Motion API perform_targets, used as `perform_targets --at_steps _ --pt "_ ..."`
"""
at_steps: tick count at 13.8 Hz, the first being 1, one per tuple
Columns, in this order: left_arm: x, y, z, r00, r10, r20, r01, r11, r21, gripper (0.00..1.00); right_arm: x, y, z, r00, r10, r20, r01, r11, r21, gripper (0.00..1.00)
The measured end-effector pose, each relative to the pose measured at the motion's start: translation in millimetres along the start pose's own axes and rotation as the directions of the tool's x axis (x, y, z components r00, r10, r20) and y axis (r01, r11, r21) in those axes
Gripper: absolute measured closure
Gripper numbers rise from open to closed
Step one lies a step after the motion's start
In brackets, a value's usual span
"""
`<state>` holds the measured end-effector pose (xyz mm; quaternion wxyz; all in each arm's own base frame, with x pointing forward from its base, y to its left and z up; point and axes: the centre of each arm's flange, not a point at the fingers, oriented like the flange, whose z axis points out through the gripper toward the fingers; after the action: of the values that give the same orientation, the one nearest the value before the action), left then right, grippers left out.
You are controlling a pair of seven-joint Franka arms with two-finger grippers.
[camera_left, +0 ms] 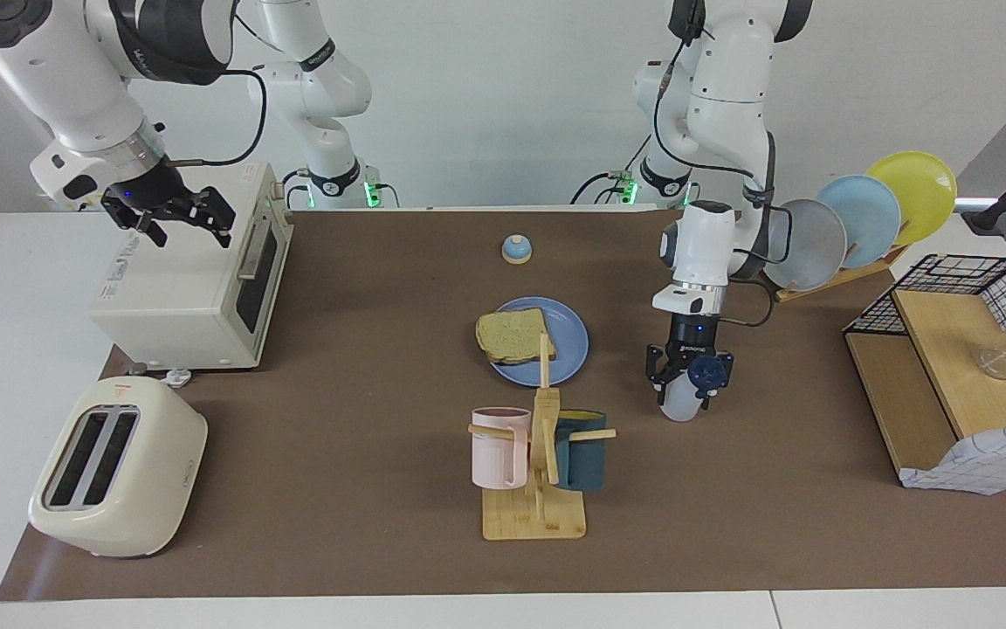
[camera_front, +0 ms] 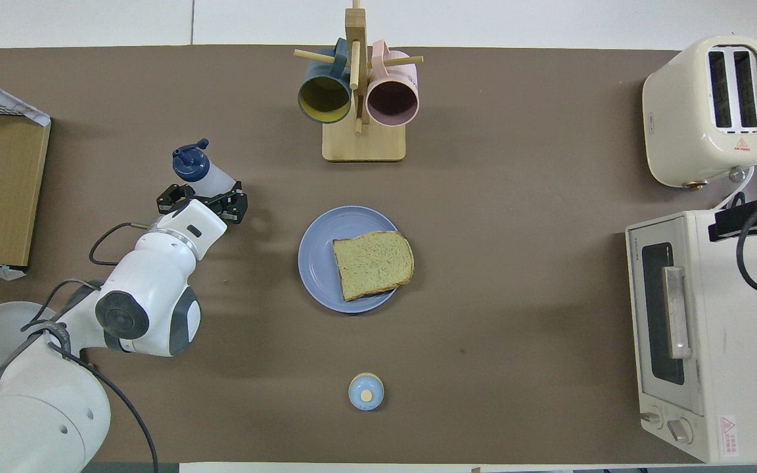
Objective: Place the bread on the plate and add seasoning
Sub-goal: 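Open the left gripper to release the blue-capped bottle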
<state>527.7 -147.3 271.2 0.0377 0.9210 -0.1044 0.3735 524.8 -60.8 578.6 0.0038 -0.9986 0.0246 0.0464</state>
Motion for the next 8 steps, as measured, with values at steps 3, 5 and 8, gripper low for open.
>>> perform_targets --at_steps 3,5,8 --pt "1.7 -0.8 -5.3 1.000 -0.003 -0.006 0.003 1.000 -0.001 0.09 0.0 0.0 0.0 1.000 0.000 0.000 0.000 1.000 0.000 0.00" --pt "2.8 -1.1 -10.8 1.000 -0.006 -0.011 0.006 1.000 -0.002 0.04 0.0 0.0 0.0 1.000 0.000 0.000 0.000 1.000 0.000 0.00" --pt "-0.2 -2.5 -23.7 1.000 -0.012 -0.012 0.012 1.000 -0.005 0.00 0.0 0.0 0.0 1.000 0.000 0.000 0.000 1.000 0.000 0.00"
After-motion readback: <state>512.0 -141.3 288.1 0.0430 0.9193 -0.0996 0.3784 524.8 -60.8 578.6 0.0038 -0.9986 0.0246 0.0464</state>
